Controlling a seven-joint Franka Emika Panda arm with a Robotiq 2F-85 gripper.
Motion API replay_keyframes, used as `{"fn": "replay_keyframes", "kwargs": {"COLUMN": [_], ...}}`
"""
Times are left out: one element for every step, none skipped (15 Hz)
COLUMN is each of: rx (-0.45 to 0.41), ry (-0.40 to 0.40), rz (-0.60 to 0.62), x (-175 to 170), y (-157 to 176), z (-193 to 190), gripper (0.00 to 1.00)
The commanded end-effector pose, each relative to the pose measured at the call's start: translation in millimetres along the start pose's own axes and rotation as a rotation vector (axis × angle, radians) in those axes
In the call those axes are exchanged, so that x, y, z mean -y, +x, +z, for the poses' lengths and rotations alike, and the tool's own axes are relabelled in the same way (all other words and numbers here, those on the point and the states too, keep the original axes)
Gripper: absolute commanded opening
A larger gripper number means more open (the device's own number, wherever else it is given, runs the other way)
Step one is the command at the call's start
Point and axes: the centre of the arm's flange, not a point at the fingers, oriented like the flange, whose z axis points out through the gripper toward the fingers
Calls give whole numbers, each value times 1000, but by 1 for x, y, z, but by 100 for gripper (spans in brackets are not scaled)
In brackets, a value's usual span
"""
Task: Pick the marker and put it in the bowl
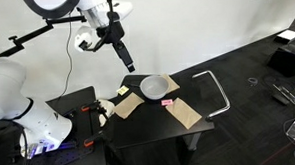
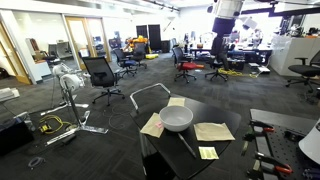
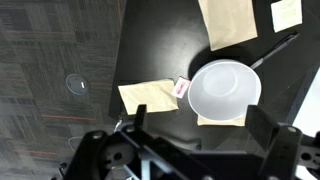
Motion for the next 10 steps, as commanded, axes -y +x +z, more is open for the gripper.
{"fn": "replay_keyframes", "kwargs": {"rx": [-34, -35, -32, -24, -18, -11, 0, 13, 17, 30], "ry": [37, 44, 50, 58, 69, 79, 85, 96, 107, 124], "rz": [46, 59, 75, 102, 136, 165, 199, 229, 259, 292], "x": [56, 73, 86, 99, 112, 122, 132, 141, 149, 156], "y": [-3, -4, -5, -6, -8, -9, -11, -13, -15, -17], "z": [0, 0, -1, 0, 1, 2, 4, 8, 12, 19], "gripper": [100, 100, 100, 100, 100, 100, 100, 100, 100, 100]}}
